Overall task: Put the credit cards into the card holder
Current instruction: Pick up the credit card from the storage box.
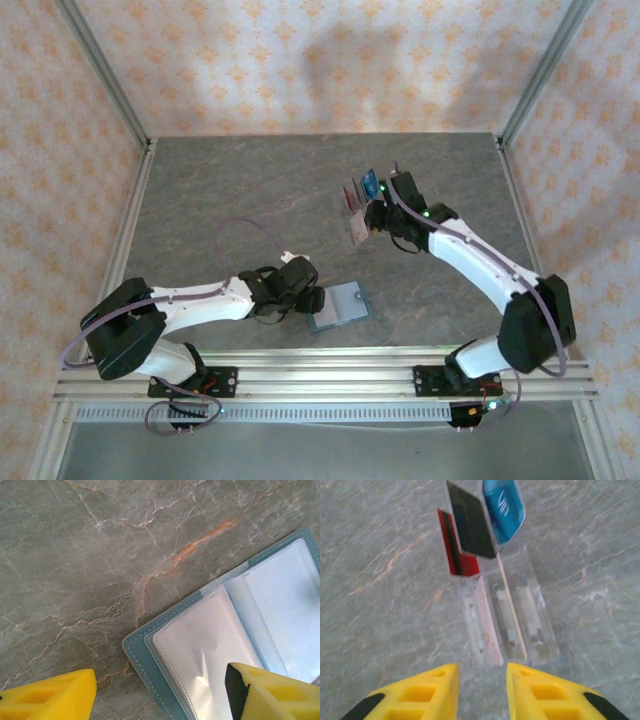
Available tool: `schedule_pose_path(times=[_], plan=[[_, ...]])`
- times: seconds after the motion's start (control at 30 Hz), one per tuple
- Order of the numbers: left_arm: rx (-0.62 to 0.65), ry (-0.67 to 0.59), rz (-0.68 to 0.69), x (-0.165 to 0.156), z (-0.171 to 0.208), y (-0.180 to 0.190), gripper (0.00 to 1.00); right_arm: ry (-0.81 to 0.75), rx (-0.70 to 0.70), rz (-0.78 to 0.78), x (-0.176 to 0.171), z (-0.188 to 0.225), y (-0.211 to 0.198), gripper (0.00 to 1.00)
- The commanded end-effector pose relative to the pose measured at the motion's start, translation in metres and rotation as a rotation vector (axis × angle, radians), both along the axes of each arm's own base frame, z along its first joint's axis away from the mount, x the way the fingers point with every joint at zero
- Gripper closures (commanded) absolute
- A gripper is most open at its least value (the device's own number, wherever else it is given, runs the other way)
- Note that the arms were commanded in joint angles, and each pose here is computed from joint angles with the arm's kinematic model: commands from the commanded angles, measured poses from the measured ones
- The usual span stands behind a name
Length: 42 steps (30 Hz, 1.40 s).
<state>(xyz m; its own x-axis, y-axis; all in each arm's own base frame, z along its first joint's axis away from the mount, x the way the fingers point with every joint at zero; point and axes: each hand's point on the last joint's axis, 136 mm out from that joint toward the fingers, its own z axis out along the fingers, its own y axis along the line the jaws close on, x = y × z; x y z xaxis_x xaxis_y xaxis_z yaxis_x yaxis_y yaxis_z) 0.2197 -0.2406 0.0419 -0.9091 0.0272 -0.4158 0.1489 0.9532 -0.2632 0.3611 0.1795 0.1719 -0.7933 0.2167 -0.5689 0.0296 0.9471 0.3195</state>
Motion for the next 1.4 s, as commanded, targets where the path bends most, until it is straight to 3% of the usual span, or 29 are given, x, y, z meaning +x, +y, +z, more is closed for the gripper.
schedule_pose_path(times=[0.0,0.43,0.87,1.37], plan=[[0.036,-0.044,-0.006,0.008,0.002,0.000,0.31,0.028,-0.127,0.012,0.011,-0.009,-0.008,0.71],[0.077,-0.024,-0.003,0.004,-0.014,0.008,0.35,0.094,-0.304,0.035,0.045,-0.030,-0.010,0.73],[0.085,-0.012,0.006,0.001,-0.021,0.013,0.37,0.153,-0.302,0.080,0.048,-0.055,0.001,0.76],[0.078,-0.013,0.015,-0.001,-0.021,0.014,0.38,0.167,-0.310,0.107,0.046,-0.057,0.002,0.88]])
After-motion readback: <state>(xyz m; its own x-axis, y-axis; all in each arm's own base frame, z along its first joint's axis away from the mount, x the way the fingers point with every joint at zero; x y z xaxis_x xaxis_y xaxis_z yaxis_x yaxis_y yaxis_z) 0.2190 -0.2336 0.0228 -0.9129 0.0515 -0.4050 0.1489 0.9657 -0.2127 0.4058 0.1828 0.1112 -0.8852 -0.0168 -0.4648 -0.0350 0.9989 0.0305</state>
